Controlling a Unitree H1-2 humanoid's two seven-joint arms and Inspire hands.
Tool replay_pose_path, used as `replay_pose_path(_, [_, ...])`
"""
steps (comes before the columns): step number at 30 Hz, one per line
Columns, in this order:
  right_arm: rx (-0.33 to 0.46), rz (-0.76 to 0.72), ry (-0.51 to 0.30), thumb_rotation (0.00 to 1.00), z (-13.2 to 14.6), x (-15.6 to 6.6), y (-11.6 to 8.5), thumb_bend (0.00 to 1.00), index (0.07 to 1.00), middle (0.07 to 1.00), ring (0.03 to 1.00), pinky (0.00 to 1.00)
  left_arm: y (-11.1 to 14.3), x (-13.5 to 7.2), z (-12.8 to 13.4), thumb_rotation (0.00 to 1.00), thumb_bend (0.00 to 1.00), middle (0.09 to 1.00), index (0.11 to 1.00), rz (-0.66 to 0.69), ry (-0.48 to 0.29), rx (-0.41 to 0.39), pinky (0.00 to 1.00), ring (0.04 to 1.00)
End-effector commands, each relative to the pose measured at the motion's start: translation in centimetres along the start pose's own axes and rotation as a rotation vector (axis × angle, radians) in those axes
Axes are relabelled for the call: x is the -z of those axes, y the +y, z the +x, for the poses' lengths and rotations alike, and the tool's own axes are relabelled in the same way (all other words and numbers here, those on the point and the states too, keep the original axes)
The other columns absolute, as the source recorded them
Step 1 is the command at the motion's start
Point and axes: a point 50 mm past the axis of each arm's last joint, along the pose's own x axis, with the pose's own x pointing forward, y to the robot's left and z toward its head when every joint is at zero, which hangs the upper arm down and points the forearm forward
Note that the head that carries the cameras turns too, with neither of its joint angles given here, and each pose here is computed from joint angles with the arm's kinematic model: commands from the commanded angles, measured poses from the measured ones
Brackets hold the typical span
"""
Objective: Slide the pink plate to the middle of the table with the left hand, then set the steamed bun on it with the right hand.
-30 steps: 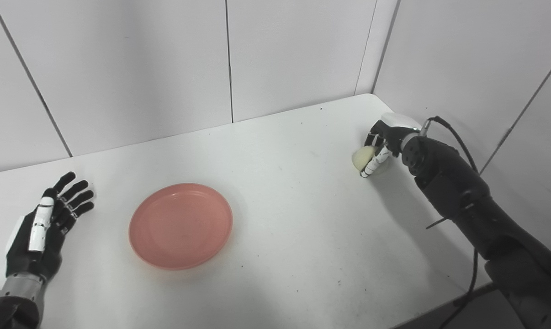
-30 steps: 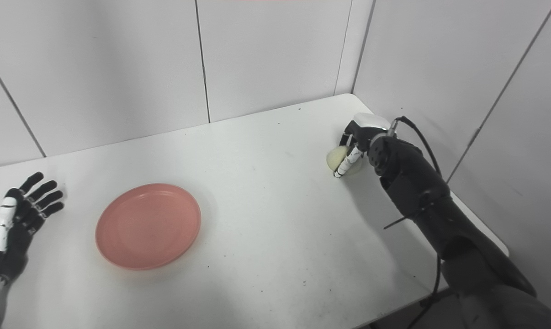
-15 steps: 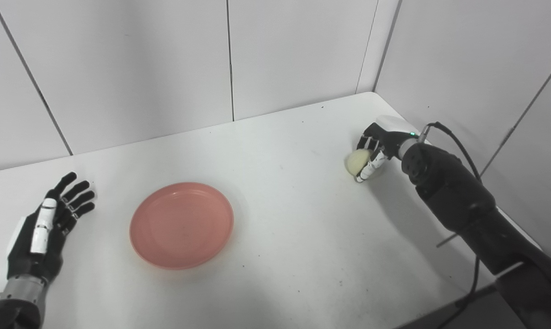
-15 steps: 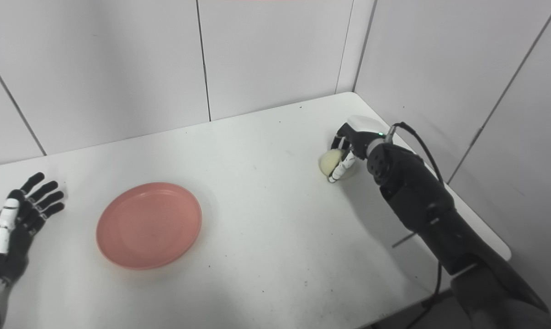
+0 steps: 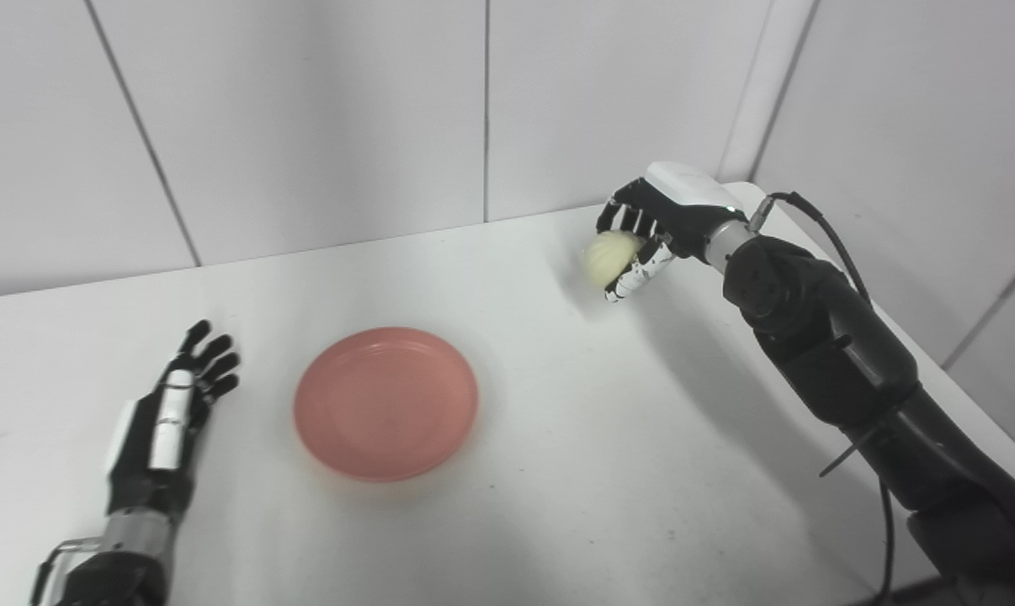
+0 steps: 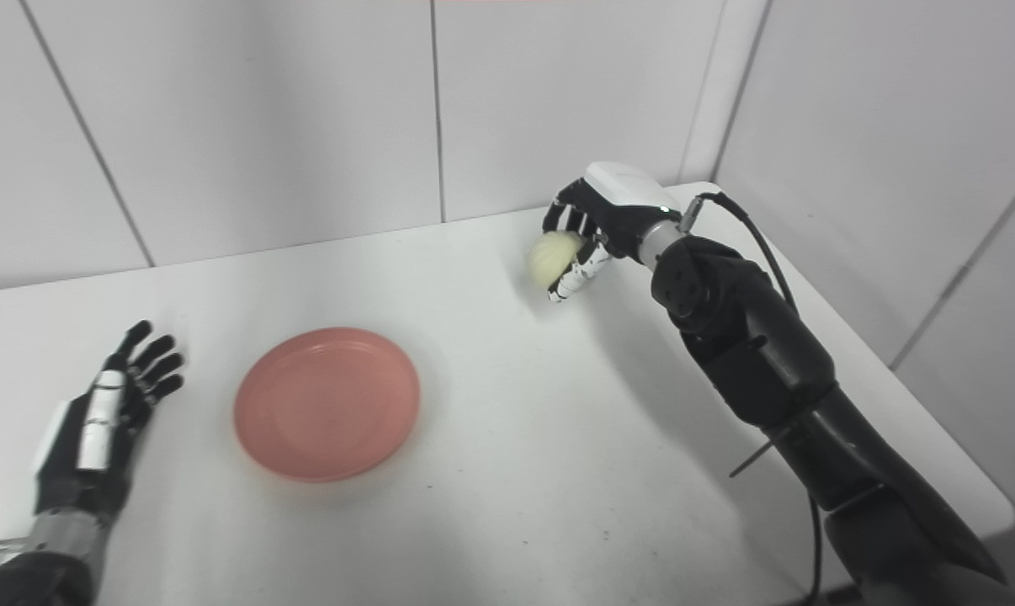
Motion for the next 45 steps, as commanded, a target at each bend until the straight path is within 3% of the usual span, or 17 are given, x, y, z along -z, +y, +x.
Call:
replay_pose_path(1, [0.073,-0.020,-0.082,0.00,0.5,-2.6,-2.3,0.52,0.540,0.452,0.447,0.39,-3.3,4.9,-3.3,1.00,0.48,0.915,0.929,-0.048,0.202,0.018,0.88,0.896])
replay_pose_path(11, [0.020,0.009,-0.232,0.00,3.1,-7.6,-0.8,0.52,0.533,0.447,0.425,0.36,-5.9,4.4,-2.2,1.00,0.45,0.935,0.952,-0.024,0.213,0.028,0.91,0.917])
replay_pose_path(20, [-0.044,0.016,-0.375,0.00,2.7,-12.9,0.1,0.52,0.521,0.467,0.460,0.38,-7.0,4.3,-1.3,1.00,0.44,0.931,0.947,-0.023,0.224,0.040,0.91,0.920])
replay_pose_path(26, [-0.101,0.023,-0.458,0.00,2.5,-15.1,1.2,0.52,0.518,0.466,0.460,0.38,-7.5,4.0,-1.0,1.00,0.42,0.919,0.934,-0.017,0.227,0.035,0.88,0.906])
replay_pose_path(35, [-0.156,-0.006,-0.495,0.00,1.9,-18.1,3.2,0.52,0.529,0.459,0.454,0.36,-7.8,3.9,-0.9,1.00,0.42,0.921,0.938,-0.014,0.229,0.048,0.89,0.901])
replay_pose_path(45, [-0.229,-0.042,-0.508,0.00,1.7,-19.3,4.9,0.52,0.538,0.443,0.444,0.35,-8.1,3.5,-1.0,1.00,0.43,0.920,0.939,-0.016,0.226,0.047,0.89,0.903])
